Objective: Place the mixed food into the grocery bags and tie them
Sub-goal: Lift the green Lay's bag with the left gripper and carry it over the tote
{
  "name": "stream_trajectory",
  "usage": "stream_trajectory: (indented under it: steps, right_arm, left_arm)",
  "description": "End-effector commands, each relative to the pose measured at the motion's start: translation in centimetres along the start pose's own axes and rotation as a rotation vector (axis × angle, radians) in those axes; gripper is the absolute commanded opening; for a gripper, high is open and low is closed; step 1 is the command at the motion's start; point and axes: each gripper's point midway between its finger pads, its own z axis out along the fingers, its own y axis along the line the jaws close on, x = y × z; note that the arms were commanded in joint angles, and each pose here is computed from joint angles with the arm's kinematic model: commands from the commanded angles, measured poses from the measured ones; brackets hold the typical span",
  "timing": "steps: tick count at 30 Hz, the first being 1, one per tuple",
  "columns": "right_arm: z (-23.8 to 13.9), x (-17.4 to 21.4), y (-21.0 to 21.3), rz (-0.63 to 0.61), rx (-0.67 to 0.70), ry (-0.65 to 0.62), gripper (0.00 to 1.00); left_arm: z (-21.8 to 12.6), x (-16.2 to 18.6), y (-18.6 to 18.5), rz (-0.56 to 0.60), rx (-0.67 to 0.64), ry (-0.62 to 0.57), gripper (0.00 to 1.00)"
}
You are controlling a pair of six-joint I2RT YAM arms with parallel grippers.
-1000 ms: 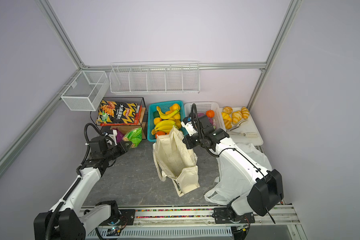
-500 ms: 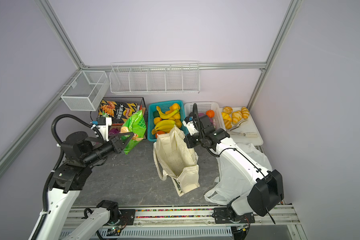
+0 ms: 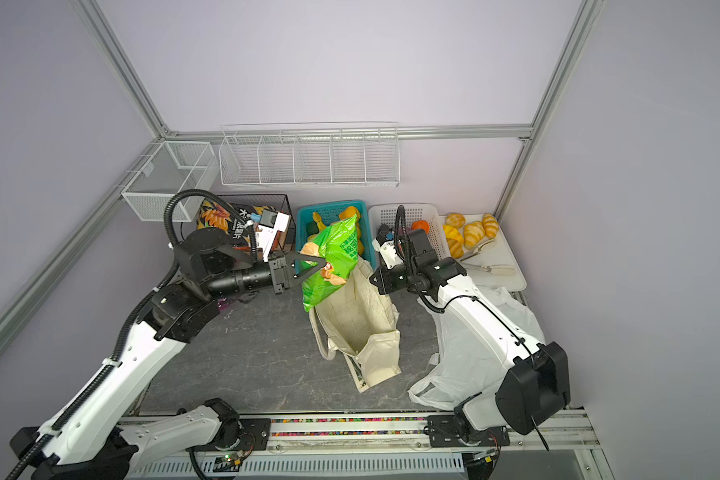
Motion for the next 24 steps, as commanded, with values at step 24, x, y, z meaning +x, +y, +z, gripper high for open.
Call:
stream_trajectory:
  steps: [24]
  right_arm:
    - [-3.1,-3.1,-1.6,0.094,-0.029,-0.165,0.07]
  left_arm:
    - [-0.8,6.9,7.5,-0.157,-0.213,0.041,0.0]
